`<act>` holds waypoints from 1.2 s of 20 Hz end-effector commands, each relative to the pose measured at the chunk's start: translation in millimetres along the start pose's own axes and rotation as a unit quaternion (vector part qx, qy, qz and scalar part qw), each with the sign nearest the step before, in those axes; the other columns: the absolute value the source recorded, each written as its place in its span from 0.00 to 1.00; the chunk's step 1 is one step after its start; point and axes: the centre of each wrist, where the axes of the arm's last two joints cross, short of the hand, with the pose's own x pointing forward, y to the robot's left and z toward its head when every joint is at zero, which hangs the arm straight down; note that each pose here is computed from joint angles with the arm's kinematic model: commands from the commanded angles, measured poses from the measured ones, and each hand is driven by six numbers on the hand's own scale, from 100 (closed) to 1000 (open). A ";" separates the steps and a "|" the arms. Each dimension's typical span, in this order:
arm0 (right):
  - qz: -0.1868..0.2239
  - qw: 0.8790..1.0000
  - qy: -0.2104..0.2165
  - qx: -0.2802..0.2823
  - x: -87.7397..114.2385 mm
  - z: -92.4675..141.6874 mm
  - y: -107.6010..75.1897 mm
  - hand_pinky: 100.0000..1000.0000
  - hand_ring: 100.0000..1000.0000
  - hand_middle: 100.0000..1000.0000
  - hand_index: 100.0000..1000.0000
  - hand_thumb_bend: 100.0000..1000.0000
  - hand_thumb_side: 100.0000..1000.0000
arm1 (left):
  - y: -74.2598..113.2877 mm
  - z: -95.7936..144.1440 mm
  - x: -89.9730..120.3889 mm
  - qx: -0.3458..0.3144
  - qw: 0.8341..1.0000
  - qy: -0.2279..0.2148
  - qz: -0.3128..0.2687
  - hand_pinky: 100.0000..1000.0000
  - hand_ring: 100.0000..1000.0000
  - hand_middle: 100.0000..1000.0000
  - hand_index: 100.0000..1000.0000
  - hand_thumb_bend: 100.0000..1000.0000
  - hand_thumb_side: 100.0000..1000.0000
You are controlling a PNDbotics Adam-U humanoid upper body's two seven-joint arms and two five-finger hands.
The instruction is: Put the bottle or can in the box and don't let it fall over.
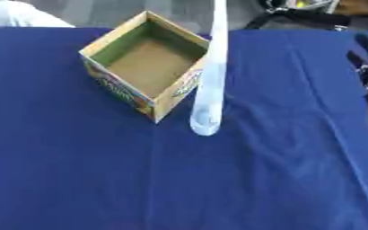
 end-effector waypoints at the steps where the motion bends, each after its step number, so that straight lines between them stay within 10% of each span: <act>1: 0.009 1.000 -0.014 0.013 10.4 -4.1 1.2 0.99 1.00 1.00 0.97 0.00 0.53 | 0.3 -5.1 9.4 -0.011 1.000 -0.014 -0.011 0.91 1.00 1.00 0.80 0.33 0.59; 17: 0.031 0.999 0.001 0.042 12.6 -7.0 2.6 1.00 1.00 1.00 1.00 0.00 0.51 | 0.8 -6.5 10.5 -0.011 1.000 -0.015 -0.014 0.91 1.00 1.00 0.80 0.33 0.59; 24: 0.108 0.985 0.047 0.124 8.1 3.8 0.1 1.00 1.00 1.00 1.00 0.00 0.47 | 3.6 -6.1 11.4 -0.015 1.000 -0.011 -0.023 0.91 1.00 1.00 0.80 0.33 0.59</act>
